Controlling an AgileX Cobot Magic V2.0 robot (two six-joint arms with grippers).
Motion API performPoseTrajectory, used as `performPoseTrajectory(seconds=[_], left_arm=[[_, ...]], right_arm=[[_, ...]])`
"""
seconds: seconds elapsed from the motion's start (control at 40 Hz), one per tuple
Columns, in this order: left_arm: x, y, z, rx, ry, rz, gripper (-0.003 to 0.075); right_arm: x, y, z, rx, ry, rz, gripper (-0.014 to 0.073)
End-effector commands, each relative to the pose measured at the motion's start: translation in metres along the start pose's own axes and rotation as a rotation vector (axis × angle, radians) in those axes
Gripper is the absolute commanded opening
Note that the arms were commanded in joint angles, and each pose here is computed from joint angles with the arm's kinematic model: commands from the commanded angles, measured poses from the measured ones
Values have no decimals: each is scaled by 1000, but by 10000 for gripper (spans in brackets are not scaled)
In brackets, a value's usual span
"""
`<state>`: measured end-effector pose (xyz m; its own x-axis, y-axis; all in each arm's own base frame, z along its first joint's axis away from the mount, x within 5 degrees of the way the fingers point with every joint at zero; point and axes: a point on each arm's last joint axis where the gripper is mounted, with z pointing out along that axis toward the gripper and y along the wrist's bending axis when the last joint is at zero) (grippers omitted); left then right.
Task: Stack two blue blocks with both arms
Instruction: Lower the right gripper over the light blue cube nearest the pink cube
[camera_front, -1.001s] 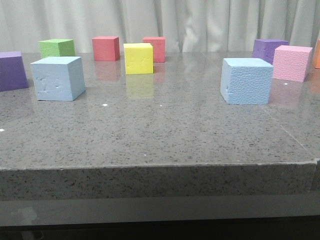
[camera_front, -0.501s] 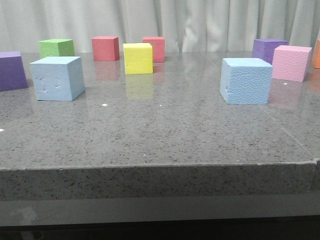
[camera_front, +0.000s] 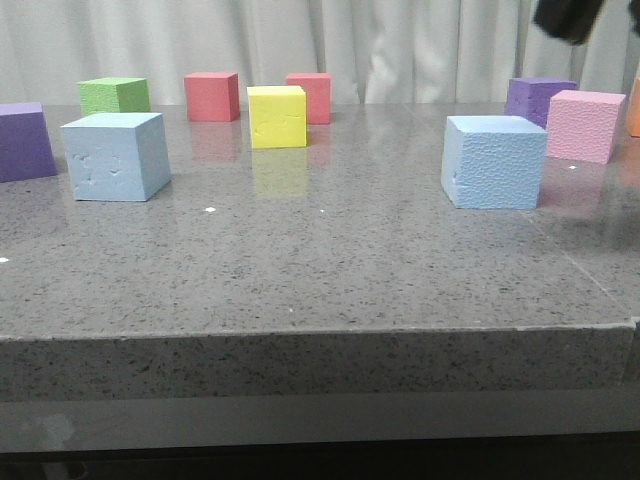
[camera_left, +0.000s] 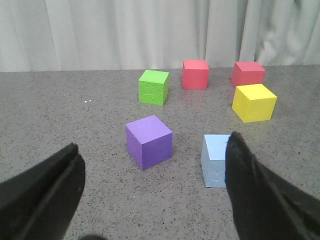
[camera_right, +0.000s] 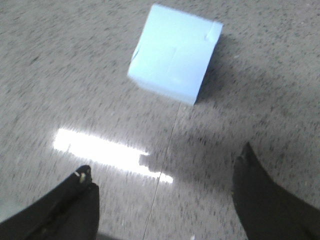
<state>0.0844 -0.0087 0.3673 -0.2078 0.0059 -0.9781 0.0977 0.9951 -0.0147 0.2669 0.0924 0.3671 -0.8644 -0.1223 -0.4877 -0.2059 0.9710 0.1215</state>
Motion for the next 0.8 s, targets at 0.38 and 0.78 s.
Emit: performPoseTrajectory(seconds=[0.38,0.78], left_arm=[[-17,0,-3,-4,-112,-10,566],[-17,0,-3,-4,-112,-10,566]], right_arm=[[-64,7,43,64,-49,158,567],[-70,7,79,73,-9,166,662]])
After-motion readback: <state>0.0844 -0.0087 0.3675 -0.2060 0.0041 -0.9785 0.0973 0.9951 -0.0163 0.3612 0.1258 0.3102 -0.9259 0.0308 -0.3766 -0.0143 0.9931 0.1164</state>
